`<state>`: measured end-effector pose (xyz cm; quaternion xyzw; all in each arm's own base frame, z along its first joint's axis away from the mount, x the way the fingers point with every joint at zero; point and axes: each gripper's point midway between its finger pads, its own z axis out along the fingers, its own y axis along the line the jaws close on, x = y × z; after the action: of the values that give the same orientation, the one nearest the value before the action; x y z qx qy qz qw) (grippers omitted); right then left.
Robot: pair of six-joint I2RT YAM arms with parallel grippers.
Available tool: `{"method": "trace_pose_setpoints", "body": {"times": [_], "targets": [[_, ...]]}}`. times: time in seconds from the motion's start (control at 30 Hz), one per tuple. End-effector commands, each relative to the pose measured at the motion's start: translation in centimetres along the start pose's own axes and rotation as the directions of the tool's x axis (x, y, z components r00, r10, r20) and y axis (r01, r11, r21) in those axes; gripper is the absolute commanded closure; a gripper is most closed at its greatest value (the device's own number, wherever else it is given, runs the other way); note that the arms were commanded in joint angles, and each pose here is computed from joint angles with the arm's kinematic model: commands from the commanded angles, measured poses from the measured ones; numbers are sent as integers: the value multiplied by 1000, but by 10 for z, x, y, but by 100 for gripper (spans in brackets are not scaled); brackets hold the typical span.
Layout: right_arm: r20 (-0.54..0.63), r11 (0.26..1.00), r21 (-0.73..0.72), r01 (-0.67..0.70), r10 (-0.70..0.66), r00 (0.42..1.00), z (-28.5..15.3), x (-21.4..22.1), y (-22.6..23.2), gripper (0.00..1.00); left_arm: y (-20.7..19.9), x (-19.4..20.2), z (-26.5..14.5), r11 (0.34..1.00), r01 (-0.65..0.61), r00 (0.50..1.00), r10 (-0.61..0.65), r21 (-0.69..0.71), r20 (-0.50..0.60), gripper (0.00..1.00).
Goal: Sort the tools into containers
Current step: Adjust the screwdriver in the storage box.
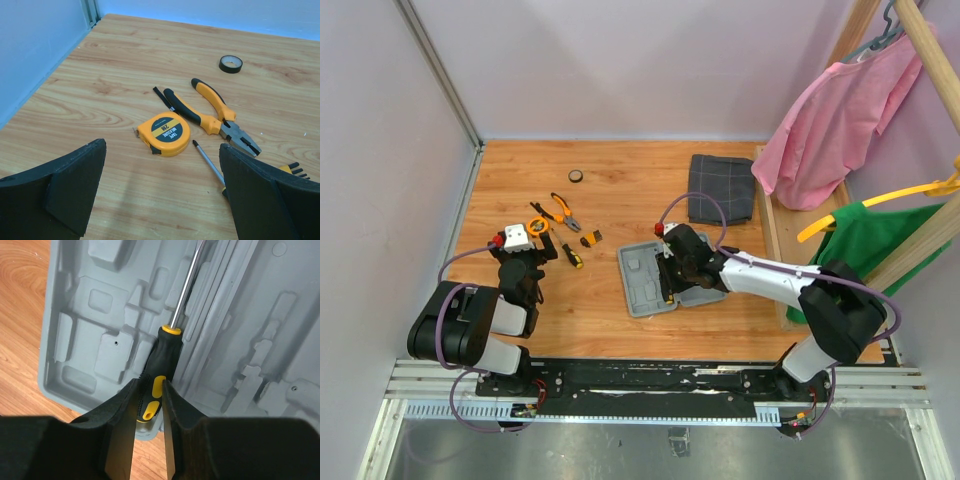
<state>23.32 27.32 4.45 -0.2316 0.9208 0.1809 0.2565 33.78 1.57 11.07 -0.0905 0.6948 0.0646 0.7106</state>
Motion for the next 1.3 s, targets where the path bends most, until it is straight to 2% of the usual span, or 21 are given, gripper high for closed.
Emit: {"method": "trace_pose_setpoints", "body": {"times": [0.0, 0.37, 0.47, 0.53, 0.73, 0.9, 1.0, 1.17, 1.27], "targets": [[-9, 1000, -6, 16, -16, 1000, 2, -3, 6, 74, 5, -8, 4, 1000, 8, 1000, -8, -25, 28, 1], [-53, 1000, -9, -2, 1, 999, 8, 10, 5, 76, 8, -21, -6, 999, 15, 997, -12, -34, 78, 1], [-54, 1000, -13, -5, 4, 999, 8, 10, 6, 76, 17, -33, -9, 986, 4, 997, 9, -168, 75, 1], [-52, 1000, -18, -6, 5, 999, 8, 9, 7, 76, 3, -51, -1, 990, -8, 998, 17, -139, 62, 1], [-45, 1000, -13, -13, 13, 999, 6, 7, 7, 76, -15, -65, 0, 978, 175, 982, -181, -116, -44, 1], [-45, 1000, -10, -26, 26, 999, 5, 10, 6, 76, -38, -71, 0, 957, 281, 942, -289, -71, -170, 1], [-43, 999, -15, -38, 37, 998, 5, 11, 7, 76, -56, -78, -5, 940, 342, 925, -332, 22, -187, 1], [-37, 999, -14, -52, 51, 998, 5, 12, 7, 76, -71, -81, -15, 875, 478, 866, -455, 78, -206, 1], [-30, 998, -16, -61, 61, 998, 4, 12, 7, 76, -99, -74, -19, 826, 549, 808, -483, 130, -338, 1]]}}
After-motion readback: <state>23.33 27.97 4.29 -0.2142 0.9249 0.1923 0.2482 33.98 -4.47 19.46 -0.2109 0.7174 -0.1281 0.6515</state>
